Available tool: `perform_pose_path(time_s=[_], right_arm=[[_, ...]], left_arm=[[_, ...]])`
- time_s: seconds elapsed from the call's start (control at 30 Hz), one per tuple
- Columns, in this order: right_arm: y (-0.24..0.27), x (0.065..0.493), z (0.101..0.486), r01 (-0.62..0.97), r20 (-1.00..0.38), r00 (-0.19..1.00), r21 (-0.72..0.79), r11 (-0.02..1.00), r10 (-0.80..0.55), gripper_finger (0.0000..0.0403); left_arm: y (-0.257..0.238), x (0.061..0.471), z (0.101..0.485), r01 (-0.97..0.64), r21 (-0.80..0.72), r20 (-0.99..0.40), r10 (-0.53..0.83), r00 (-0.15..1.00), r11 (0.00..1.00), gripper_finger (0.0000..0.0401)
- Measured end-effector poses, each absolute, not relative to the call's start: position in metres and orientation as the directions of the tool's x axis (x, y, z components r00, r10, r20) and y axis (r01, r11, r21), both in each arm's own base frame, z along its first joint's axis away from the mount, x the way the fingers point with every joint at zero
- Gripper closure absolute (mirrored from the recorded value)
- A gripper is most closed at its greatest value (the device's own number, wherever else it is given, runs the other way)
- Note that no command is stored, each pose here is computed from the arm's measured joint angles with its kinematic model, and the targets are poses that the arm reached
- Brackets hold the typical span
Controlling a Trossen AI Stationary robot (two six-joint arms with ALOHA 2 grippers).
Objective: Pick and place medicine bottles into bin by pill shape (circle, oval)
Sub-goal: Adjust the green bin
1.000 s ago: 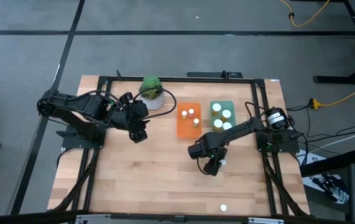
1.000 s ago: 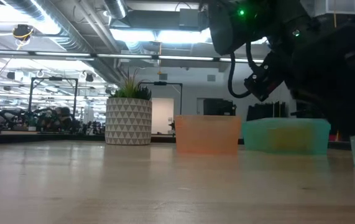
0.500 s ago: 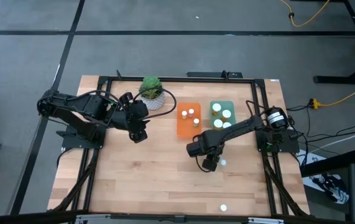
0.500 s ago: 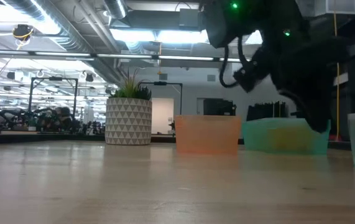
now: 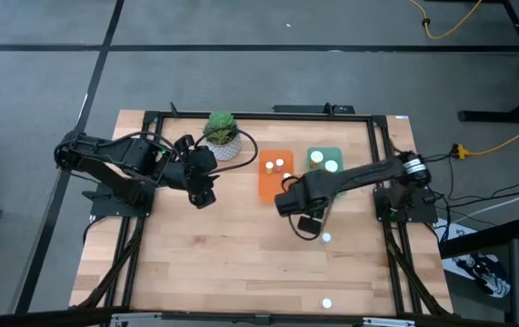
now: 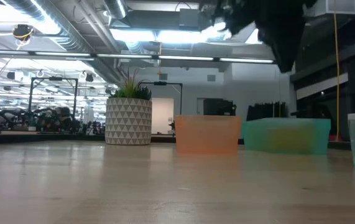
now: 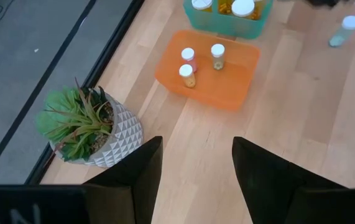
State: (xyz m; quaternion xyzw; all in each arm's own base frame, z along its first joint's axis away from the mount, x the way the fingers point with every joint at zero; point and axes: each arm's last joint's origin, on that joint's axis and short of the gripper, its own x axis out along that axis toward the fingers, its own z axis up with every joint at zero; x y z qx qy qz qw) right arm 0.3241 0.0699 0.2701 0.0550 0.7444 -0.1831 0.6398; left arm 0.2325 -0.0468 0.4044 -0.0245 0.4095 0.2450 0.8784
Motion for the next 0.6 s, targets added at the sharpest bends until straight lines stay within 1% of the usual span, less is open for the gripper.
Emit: perform_pose_path(time_s=[0.17,0.3,0.47,0.6], right_arm=[[0.080,0.294,0.294,0.306,-0.985,-0.097,-0.168,0.937,-0.145,0.0278],[0.086,0.262,0.305,0.317,-0.987,-0.046,-0.158,0.935,-0.151,0.0278],[0.090,0.214,0.306,0.387,-0.989,0.000,-0.139,0.912,-0.150,0.0278],[0.089,0.177,0.297,0.480,-0.989,0.025,-0.113,0.870,-0.143,0.0278]], left_arm=[[-0.047,0.233,0.405,-0.476,0.135,-0.725,0.414,0.550,0.869,0.0214],[-0.047,0.234,0.405,-0.508,0.098,-0.718,0.415,0.559,0.856,0.0214],[-0.048,0.237,0.407,-0.524,0.063,-0.705,0.410,0.579,0.849,0.0214],[-0.048,0.237,0.407,-0.537,0.042,-0.700,0.408,0.586,0.843,0.0214]])
